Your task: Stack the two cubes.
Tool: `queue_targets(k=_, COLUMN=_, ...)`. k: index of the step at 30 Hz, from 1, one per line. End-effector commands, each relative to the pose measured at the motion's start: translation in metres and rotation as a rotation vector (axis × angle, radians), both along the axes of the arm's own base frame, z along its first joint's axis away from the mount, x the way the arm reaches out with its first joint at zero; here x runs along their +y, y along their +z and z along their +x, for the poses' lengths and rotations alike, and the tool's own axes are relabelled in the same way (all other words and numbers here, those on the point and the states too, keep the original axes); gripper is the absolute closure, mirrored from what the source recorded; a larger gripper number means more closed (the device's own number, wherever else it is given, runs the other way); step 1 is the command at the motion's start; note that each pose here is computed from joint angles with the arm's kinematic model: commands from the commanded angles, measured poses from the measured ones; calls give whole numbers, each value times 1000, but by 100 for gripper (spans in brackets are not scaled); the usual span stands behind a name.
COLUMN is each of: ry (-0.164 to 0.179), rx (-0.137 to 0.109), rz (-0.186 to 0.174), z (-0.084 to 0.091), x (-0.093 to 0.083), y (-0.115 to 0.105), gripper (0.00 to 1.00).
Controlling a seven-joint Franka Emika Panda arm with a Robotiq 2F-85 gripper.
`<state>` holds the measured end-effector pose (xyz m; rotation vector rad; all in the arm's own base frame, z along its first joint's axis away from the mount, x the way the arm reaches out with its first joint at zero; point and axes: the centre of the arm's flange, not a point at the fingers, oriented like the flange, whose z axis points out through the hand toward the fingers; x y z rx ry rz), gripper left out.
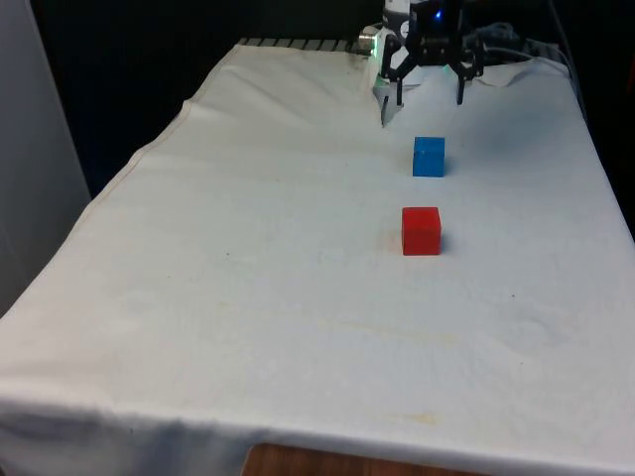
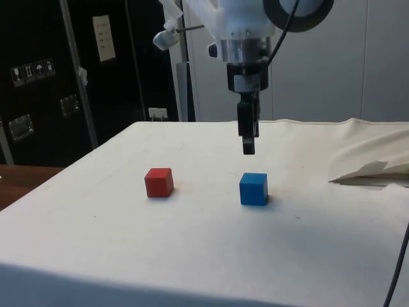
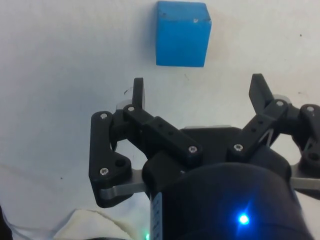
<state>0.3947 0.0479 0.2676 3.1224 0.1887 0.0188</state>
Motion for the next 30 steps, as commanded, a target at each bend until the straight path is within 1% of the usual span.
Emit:
queue_targets(k=1, ry=-5, rx=-12, rz=-2, z=0, x=-1, y=-4, gripper=0)
queue_targets(k=2, ry=-5, rx=-14, rz=-1, z=0, x=0, y=-5, gripper=0)
queue_targets(k=3, ry=0, rx=-3, rz=1, z=0, x=0, y=-4, gripper=0)
queue_targets(k=4, ry=-4, rx=-14, rz=-1, z=0, x=0, y=-7, gripper=0)
queue_targets(k=6, ry=-2, rx=-16, rz=0, z=0, x=0, y=-12, gripper=0)
queue_targets(k=12, ry=-1, rx=-13, rz=2, z=1, x=0, y=-20, gripper=0)
queue_targets(k=13, ry=1, rx=-5, rz=2, z=1, x=0, y=-18, gripper=0)
queue_targets(k=14, ry=-3, rx=-12, rz=3, z=1, x=0, y=-21, gripper=0)
queue_targets(k=20, ry=-6, rx=-11, rz=11, z=1, x=-1, y=-31, gripper=0)
queue_targets(k=21, ry=-3, rx=-3, rz=4, z=1, x=-1, y=-31, gripper=0)
queue_targets(k=22, ry=-5, rx=-12, rz=11, z=1, x=-1, y=-32, gripper=0)
queue_targets(k=28, ry=-6, rx=-13, rz=13, z=1, x=0, y=-39, gripper=0)
queue_targets(k=29, ry=-6, rx=-5, rz=5, z=1, x=-1, y=-38, gripper=0)
queue_targets(k=30, ry=-8, rx=-14, rz=13, z=1, x=0, y=-41, gripper=0)
